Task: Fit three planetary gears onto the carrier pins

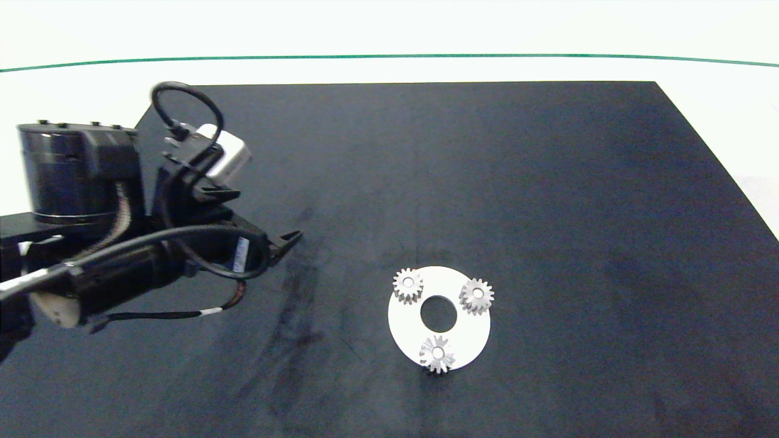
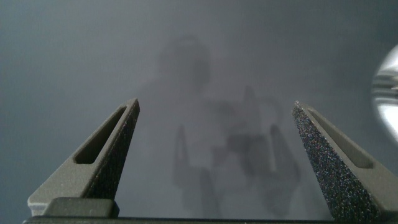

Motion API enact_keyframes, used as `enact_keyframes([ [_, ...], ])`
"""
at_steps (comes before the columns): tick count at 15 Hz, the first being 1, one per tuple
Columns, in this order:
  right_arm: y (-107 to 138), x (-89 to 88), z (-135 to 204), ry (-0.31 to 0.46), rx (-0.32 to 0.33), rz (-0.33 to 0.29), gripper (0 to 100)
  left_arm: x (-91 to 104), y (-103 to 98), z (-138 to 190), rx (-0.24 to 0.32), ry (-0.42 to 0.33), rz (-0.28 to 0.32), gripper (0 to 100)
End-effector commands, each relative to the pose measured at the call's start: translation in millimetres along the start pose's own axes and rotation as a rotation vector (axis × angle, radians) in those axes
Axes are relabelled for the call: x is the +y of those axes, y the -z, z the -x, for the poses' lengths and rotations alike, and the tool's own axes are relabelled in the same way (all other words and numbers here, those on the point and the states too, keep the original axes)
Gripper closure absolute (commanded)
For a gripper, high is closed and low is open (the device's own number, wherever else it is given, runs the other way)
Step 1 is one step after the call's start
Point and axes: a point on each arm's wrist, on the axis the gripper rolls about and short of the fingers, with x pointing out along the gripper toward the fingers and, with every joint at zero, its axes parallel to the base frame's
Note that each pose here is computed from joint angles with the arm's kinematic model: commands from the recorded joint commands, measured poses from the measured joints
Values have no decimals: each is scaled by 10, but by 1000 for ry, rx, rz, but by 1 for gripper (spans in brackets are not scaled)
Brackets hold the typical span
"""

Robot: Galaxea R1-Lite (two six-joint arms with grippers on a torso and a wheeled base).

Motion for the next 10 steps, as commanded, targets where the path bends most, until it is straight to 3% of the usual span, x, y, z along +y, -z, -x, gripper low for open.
enact_keyframes([
  [1,-7,-34,33,120,17,-6,0,417,66,677,-20,-196,82,0],
  [4,109,-52,198,241,6,-39,0,438,417,1262,18,-341,114,0],
  [7,260,-22,322,320,1,-54,0,349,616,1558,-4,-419,127,0],
  [10,521,49,407,354,4,-63,0,190,802,1825,-69,-446,154,0],
])
